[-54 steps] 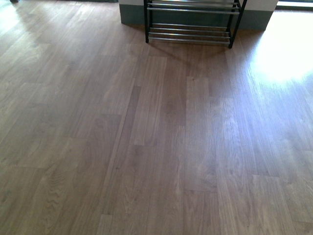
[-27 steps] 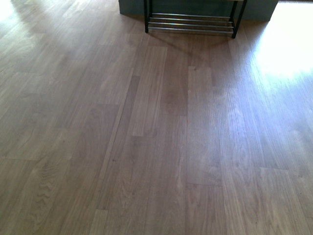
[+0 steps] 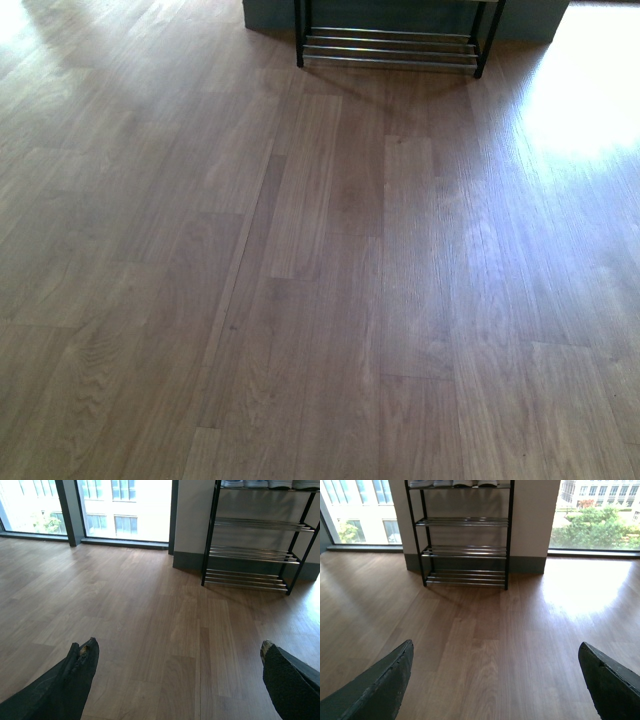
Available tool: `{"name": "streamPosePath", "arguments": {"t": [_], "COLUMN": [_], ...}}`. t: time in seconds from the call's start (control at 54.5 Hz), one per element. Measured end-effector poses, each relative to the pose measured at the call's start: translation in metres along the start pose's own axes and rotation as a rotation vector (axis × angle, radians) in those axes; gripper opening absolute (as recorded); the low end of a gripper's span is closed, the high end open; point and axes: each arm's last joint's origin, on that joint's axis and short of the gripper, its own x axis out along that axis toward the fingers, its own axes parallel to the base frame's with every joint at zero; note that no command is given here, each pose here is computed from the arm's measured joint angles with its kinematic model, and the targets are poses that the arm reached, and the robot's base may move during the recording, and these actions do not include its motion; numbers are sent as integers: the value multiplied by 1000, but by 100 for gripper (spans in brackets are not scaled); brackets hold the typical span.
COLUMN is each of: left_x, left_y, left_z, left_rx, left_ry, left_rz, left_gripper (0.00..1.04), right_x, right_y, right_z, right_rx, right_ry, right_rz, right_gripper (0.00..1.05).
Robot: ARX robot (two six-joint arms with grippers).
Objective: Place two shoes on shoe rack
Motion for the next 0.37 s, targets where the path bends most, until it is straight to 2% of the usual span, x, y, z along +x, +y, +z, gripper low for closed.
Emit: {"name": "streamPosePath", "arguments": {"t": [0.367], "left_x": [0], "left_y": [0], "left_z": [0], "left_rx": [0], "left_ry": [0], "left_rz": [0], "left_gripper": [95], "right_x": [0], "right_y": [0], "right_z": [0], "right_rx": [0], "right_ry": [0], "right_rz": [0], "right_gripper": [96]}}
